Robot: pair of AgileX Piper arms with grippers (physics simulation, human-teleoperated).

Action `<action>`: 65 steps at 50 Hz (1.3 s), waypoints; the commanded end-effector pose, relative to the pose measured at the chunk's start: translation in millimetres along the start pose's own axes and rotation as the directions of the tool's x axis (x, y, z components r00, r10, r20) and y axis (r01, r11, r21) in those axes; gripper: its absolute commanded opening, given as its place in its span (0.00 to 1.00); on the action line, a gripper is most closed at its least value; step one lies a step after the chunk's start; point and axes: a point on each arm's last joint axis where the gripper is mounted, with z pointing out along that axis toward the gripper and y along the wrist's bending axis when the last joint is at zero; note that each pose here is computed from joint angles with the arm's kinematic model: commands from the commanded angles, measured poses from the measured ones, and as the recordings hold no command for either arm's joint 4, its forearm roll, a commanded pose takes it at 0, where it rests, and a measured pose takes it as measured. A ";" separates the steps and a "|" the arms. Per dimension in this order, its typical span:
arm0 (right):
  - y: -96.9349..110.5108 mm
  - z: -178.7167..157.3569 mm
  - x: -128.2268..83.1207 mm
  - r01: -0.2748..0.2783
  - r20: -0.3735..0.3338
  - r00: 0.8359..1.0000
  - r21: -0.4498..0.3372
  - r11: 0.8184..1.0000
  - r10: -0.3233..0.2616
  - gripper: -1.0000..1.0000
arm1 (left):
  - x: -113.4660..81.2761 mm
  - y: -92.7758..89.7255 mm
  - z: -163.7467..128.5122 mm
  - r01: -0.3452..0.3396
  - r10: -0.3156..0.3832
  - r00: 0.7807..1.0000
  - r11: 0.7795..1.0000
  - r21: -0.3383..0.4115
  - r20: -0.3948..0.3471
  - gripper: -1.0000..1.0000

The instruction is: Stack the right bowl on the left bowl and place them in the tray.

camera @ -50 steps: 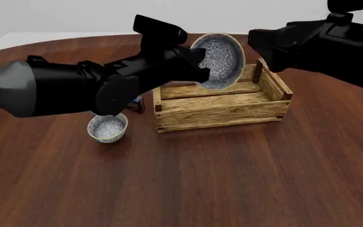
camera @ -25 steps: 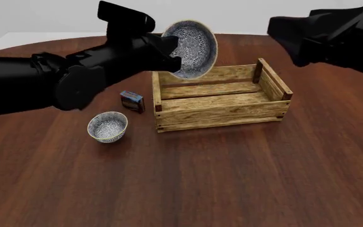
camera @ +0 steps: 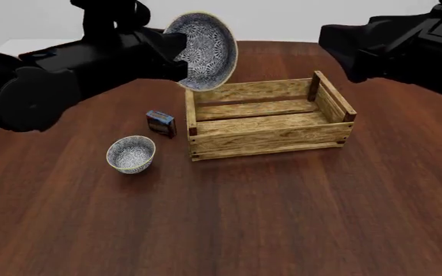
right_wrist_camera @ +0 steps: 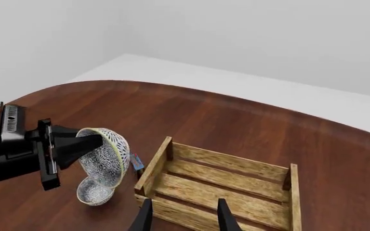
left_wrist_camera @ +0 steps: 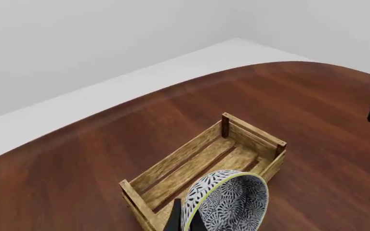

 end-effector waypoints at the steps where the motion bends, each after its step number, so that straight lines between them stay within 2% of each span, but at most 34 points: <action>1: 0.5 5.8 3.1 0.002 -0.011 1.000 -0.003 1.000 -0.002 1.00 | -7.2 13.0 -18.0 -0.015 0.015 1.000 0.999 -0.044 -0.009 0.00; 4: 0.7 6.5 3.5 0.002 -0.013 1.000 -0.004 1.000 -0.002 1.00 | -9.9 15.0 -24.0 -0.015 0.015 1.000 0.999 -0.051 -0.005 0.00; 7: 1.4 6.5 3.5 0.001 -0.013 1.000 -0.007 1.000 -0.001 1.00 | -13.7 26.9 -42.5 -0.092 0.096 0.995 0.990 -0.105 0.029 0.00; 12: 1.7 5.1 3.1 0.003 -0.012 1.000 -0.009 1.000 -0.003 1.00 | -19.5 24.2 -54.2 -0.077 0.080 0.996 0.992 -0.097 0.035 0.00; 16: 2.1 5.2 3.3 0.003 -0.012 1.000 -0.010 1.000 -0.003 1.00 | -19.0 27.8 -56.5 -0.094 0.096 0.995 0.989 -0.110 0.017 0.00; 17: 2.0 5.3 3.5 0.003 -0.013 1.000 -0.010 1.000 -0.003 1.00 | -16.8 30.8 -56.8 -0.122 0.124 0.992 0.985 -0.122 0.006 0.00; 19: 2.0 5.6 3.9 0.003 -0.012 1.000 -0.010 1.000 -0.003 1.00 | -19.5 29.3 -56.4 -0.080 0.080 0.997 0.991 -0.111 -0.004 0.00; 25: 1.7 3.8 2.6 0.003 -0.010 1.000 -0.009 1.000 -0.004 1.00 | -19.6 33.9 -63.6 -0.082 0.077 0.996 0.989 -0.125 -0.048 0.00; 26: 1.9 3.7 2.5 0.004 -0.010 1.000 -0.010 1.000 -0.004 1.00 | -19.0 33.1 -60.2 -0.053 0.045 0.996 0.992 -0.118 -0.073 0.00; 28: 1.9 4.0 2.9 0.004 -0.010 1.000 -0.010 1.000 -0.004 1.00 | -22.8 35.1 -68.5 -0.085 0.077 0.995 0.988 -0.128 -0.064 0.00; 29: 2.1 4.2 3.1 0.005 -0.011 1.000 -0.011 1.000 -0.005 1.00 | -24.0 37.4 -67.7 -0.059 0.048 0.996 0.989 -0.135 -0.081 0.00; 31: 2.4 4.4 3.6 0.007 -0.012 1.000 -0.012 1.000 -0.007 1.00 | -27.2 40.4 -74.6 -0.094 0.082 0.993 0.985 -0.148 -0.083 0.00; 34: 2.9 4.7 4.2 0.009 -0.014 1.000 -0.015 1.000 -0.009 1.00 | -28.8 40.1 -75.3 -0.057 0.041 0.992 0.988 -0.144 -0.115 0.00; 36: 3.0 5.2 4.5 0.011 -0.015 1.000 -0.015 1.000 -0.011 1.00 | -33.3 38.0 -85.1 -0.105 0.090 0.990 0.985 -0.137 -0.107 0.00; 37: 3.2 5.8 4.8 0.012 -0.017 1.000 -0.016 1.000 -0.012 1.00 | -36.1 38.5 -88.2 -0.089 0.075 0.992 0.986 -0.142 -0.104 0.00; 40: 3.2 7.7 5.8 0.013 -0.020 1.000 -0.016 1.000 -0.013 1.00 | -39.8 38.4 -94.2 -0.111 0.094 0.988 0.984 -0.139 -0.120 0.00; 41: 3.2 8.4 6.3 0.014 -0.022 1.000 -0.016 1.000 -0.015 1.00 | -41.2 36.8 -91.4 -0.059 0.041 0.990 0.990 -0.131 -0.137 0.00; 42: 3.2 9.1 7.0 0.015 -0.023 1.000 -0.016 1.000 -0.016 1.00 | -44.3 36.8 -95.6 -0.079 0.062 0.990 0.988 -0.132 -0.127 0.00; 44: 3.4 9.8 7.1 0.015 -0.025 1.000 -0.017 1.000 -0.016 1.00 | -48.0 38.2 -98.3 -0.074 0.055 0.990 0.988 -0.139 -0.132 0.00; 45: 3.4 10.6 7.8 0.017 -0.027 0.999 -0.017 1.000 -0.017 1.00 | -47.4 42.5 -99.3 -0.091 0.069 0.988 0.984 -0.156 -0.140 0.00; 56: 3.5 16.6 11.0 0.019 -0.037 0.999 -0.018 1.000 -0.020 1.00 | -46.5 46.0 -90.3 -0.035 -0.001 0.975 0.987 -0.159 -0.220 0.00; 65: 3.7 17.1 11.2 0.021 -0.039 0.999 -0.019 1.000 -0.021 1.00 | -37.5 52.1 -79.7 -0.025 -0.026 0.958 0.985 -0.171 -0.286 0.00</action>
